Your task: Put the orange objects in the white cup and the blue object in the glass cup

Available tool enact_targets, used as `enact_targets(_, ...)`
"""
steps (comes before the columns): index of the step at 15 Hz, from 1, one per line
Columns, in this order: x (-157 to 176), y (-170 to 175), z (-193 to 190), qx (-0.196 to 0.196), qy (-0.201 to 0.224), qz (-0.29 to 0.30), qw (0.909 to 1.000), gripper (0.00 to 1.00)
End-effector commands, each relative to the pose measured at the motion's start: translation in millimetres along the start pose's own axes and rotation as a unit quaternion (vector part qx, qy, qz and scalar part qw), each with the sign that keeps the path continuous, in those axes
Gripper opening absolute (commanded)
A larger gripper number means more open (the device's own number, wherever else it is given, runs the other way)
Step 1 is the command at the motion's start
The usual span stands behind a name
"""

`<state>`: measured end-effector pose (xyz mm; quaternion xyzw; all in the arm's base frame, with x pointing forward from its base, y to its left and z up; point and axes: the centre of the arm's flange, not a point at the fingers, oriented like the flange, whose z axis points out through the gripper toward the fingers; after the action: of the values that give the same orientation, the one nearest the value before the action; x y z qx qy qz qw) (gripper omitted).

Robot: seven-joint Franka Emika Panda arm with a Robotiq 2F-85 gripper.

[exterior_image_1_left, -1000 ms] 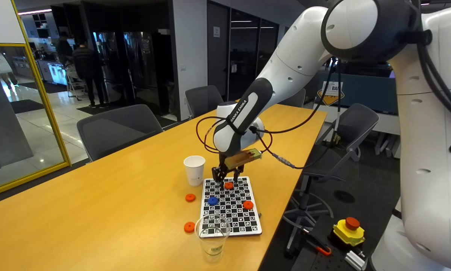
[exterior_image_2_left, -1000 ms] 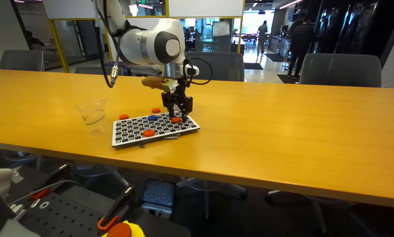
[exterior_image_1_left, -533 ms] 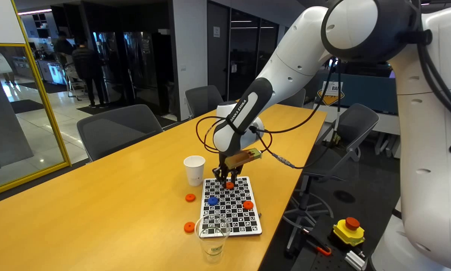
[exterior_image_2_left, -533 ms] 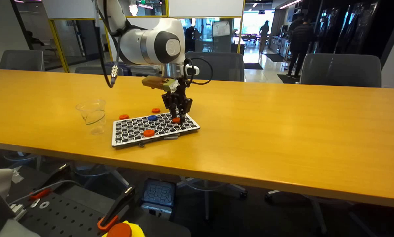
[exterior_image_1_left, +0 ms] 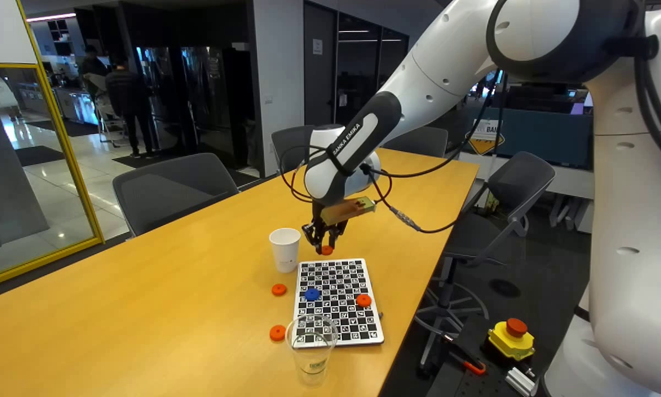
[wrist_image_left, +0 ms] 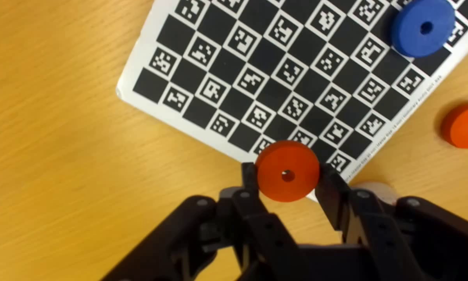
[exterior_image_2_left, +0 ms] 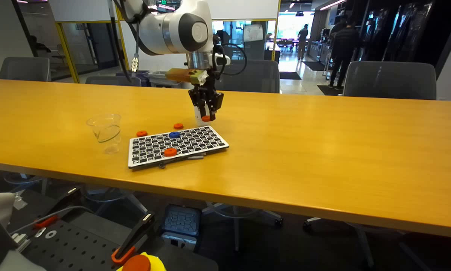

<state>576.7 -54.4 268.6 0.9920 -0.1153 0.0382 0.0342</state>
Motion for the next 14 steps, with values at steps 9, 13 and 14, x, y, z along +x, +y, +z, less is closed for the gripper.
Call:
enact_targets(9, 66, -52, -84, 0.016, 0.053, -0.055, 0.9969, 0.25)
enact_targets(13, 77, -66, -70, 0.029, 0.047, -0.078, 0.9954, 0.25)
enact_targets(14, 80, -68, -68, 0.033, 0.045, -0.082, 0.9951, 0.25)
